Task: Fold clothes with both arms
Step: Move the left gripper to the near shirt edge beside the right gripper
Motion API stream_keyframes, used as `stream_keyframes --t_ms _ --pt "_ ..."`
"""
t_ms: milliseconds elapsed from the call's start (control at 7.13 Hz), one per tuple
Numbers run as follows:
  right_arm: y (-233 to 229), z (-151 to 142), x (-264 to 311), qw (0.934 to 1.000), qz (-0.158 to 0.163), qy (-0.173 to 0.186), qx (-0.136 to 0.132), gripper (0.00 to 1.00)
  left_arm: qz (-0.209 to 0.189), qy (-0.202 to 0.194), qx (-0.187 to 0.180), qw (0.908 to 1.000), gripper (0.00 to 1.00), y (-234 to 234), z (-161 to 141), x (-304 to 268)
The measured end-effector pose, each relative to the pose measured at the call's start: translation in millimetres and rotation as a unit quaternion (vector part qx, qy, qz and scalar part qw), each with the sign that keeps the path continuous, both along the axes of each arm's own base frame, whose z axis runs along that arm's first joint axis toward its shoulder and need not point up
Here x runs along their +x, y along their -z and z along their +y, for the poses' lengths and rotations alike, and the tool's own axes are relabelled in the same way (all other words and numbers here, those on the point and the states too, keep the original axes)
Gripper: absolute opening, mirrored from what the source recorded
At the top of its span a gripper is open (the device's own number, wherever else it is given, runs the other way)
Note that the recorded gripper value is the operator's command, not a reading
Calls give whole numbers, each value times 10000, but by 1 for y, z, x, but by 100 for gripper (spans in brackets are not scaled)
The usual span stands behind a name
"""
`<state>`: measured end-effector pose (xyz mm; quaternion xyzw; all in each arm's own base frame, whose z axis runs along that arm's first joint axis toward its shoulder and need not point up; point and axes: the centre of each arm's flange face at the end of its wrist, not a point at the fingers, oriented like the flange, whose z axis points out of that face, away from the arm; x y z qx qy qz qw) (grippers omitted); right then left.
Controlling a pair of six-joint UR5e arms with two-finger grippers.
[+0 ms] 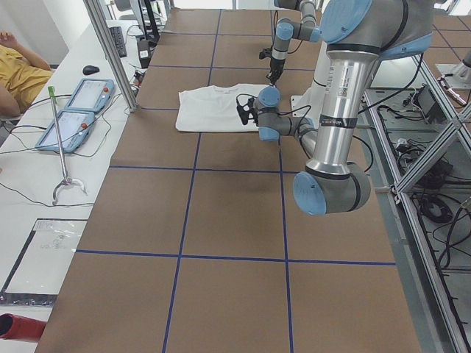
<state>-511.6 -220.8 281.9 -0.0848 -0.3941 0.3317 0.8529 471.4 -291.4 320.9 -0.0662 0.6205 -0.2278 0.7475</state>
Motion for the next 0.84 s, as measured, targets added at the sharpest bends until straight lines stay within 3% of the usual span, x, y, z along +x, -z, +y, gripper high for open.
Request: stream_keyframes --t_ms 140,280,421,561,841 --pt "2 0 1 10000 -18 -3 2 0 -218 -58 -106 9997 57 -10 32 20" --pt "3 -1 2 10000 -33 -7 4 0 -339 -138 -206 9991 49 -16 54 34" --pt "4 -1 3 10000 -50 -6 7 0 -386 -187 -251 9988 18 -18 65 41" --pt "6 -1 4 10000 -63 -5 12 0 -404 -204 -281 9986 0 -19 68 43" --pt "6 0 5 10000 -72 -4 15 0 -413 -208 -316 9984 0 -20 71 44"
